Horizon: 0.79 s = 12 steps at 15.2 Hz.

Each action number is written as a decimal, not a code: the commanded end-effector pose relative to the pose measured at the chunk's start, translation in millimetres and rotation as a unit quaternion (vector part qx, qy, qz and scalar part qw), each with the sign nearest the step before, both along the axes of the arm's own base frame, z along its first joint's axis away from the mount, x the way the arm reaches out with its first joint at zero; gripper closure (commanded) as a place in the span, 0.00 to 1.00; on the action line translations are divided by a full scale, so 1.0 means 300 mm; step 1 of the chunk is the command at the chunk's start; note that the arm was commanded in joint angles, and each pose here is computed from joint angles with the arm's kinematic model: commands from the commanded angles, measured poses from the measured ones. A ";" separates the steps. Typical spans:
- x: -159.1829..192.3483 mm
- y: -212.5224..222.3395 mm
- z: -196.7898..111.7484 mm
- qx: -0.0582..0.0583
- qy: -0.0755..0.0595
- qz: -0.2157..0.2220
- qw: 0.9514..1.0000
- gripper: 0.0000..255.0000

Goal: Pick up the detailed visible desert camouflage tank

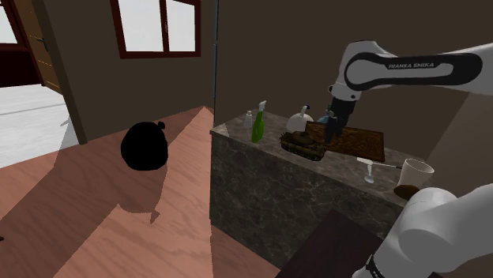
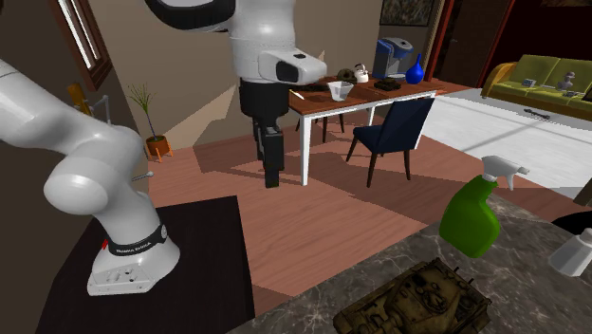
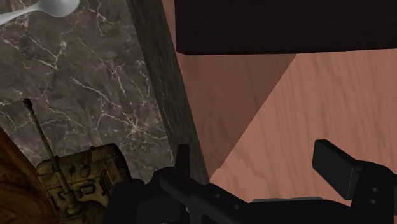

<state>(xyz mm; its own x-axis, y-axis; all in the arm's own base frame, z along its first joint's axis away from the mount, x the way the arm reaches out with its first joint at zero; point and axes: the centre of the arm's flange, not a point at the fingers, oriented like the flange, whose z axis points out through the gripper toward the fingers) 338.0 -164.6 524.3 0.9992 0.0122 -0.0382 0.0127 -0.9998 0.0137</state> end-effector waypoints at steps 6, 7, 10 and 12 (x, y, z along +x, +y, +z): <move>0.094 -0.258 -0.128 -0.001 -0.015 0.038 0.999 0.00; 0.109 -0.294 -0.144 -0.002 -0.017 0.044 0.999 0.00; 0.157 -0.404 -0.194 -0.002 -0.023 0.060 0.998 0.00; 0.191 -0.476 -0.226 -0.002 -0.027 0.070 0.997 0.00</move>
<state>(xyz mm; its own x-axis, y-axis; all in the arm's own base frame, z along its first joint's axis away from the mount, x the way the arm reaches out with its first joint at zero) 388.6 -295.3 460.2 0.9903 0.1387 0.0099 0.1385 -0.9902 0.0187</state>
